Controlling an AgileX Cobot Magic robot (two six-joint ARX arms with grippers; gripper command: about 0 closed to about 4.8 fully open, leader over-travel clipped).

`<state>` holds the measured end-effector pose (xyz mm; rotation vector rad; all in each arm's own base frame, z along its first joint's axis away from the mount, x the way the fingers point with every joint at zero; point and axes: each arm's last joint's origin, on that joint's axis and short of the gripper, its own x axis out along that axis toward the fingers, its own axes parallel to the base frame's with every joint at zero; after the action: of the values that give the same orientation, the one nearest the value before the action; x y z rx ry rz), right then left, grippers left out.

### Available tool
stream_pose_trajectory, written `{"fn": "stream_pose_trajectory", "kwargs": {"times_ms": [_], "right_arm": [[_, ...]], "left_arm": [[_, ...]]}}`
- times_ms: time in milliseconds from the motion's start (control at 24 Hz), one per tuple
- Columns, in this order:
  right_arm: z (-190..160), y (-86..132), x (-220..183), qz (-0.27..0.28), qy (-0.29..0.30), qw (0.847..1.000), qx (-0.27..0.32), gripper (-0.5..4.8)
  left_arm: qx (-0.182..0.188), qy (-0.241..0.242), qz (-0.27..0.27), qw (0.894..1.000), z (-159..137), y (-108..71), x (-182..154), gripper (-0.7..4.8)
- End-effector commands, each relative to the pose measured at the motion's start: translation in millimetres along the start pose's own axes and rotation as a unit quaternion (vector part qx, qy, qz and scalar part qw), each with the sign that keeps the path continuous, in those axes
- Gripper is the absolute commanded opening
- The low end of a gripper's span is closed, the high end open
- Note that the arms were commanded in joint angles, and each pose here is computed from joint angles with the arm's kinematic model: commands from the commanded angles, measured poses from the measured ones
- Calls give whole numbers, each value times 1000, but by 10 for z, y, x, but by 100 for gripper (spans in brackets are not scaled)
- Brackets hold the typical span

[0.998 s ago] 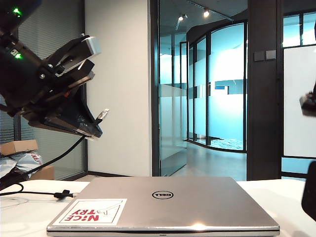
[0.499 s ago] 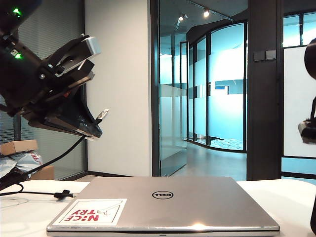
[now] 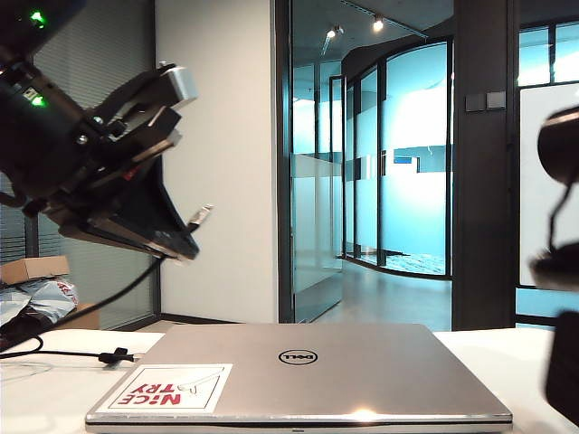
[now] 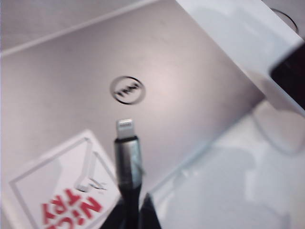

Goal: Pick up the charging cable and the phone, plug the charging cable into the charging port on the phone, and finally place them back on the table.

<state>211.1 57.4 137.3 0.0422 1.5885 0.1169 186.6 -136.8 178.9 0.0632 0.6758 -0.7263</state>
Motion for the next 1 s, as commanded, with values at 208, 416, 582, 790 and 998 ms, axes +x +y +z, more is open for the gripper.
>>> {"fn": "stream_pose_trajectory", "kwargs": {"times_ms": [208,416,582,790,998], "right_arm": [[405,265,-400,269,-135,953,-42,-7],[560,345,-498,366,-194,909,-32,-6],[641,406,-546,459,-238,856,-5,-6],[636,608,-493,516,-222,827,10,-6],[608,810,-445,532,-209,820,-22,-6]], "left_arm": [[-101,43,-56,992,-90,-353,26,-6],[-137,58,-77,986,-125,-506,26,-6],[-135,72,-104,983,-169,-675,16,-6],[-203,86,-108,969,-188,-738,10,-6],[-205,83,-109,969,-181,-740,10,-6]]}}
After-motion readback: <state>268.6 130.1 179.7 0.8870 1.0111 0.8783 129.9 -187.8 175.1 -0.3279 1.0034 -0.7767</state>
